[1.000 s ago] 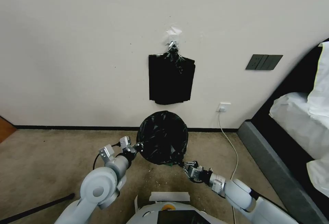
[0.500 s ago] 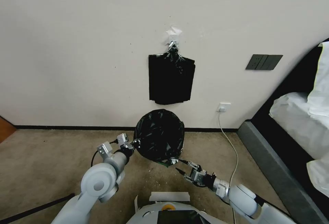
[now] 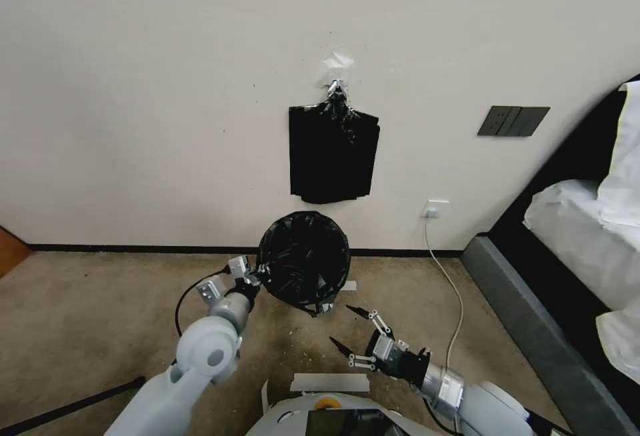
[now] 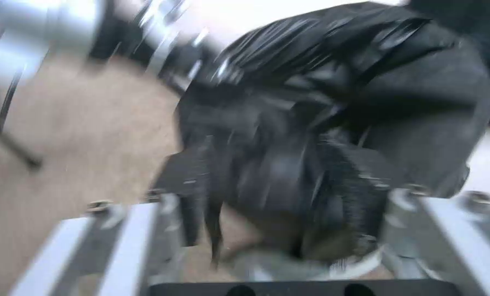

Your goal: Place a trash bag onto the trash bin.

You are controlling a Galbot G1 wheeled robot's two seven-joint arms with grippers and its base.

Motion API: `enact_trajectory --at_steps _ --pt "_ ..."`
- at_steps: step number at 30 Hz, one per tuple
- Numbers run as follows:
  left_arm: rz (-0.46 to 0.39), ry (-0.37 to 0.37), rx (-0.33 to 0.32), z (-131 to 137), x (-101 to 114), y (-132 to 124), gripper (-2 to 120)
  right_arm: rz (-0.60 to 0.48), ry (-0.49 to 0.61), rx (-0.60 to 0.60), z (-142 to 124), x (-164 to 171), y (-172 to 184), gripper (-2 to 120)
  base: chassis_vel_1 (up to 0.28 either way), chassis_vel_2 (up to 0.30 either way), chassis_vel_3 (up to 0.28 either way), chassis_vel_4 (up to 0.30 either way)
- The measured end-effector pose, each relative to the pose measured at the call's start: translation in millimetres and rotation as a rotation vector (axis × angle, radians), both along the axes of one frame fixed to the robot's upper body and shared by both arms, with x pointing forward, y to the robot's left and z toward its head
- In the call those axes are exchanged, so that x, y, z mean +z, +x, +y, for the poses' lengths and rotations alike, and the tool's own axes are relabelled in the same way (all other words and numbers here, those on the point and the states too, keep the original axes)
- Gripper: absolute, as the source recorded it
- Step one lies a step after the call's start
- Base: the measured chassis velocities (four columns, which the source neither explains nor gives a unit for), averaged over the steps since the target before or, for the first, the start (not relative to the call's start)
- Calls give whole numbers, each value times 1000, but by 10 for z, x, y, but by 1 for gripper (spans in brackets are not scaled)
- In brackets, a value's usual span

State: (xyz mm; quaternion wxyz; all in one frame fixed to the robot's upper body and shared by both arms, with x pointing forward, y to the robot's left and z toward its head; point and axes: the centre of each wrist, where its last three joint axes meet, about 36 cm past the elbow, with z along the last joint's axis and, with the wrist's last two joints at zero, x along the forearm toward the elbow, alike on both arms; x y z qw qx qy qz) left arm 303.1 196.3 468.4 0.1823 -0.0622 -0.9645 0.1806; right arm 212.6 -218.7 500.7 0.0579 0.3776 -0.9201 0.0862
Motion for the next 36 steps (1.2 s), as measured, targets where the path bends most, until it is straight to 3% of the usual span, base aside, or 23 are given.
enact_trajectory --at_steps 3,6,12,19,26,36 --pt "-16 28 -18 -86 -35 -48 1 70 8 -48 29 91 111 34 0 0 0 0" --pt "-64 104 -26 -211 -122 -108 1 149 -18 -134 121 201 268 18 0 0 0 0" --pt "-81 147 -45 -303 -181 -178 1 283 -9 -195 362 338 426 0 0 0 0 0" --pt "-101 193 -66 -333 -236 -201 1 425 -17 -226 848 383 780 0 0 0 0 0" --pt "-121 218 -78 -366 -248 -212 1 428 -130 -275 1189 271 1073 0 0 0 0 0" --pt "-133 251 -91 -366 -243 -231 1 441 -205 -328 1414 1 1293 0 0 0 0 0"
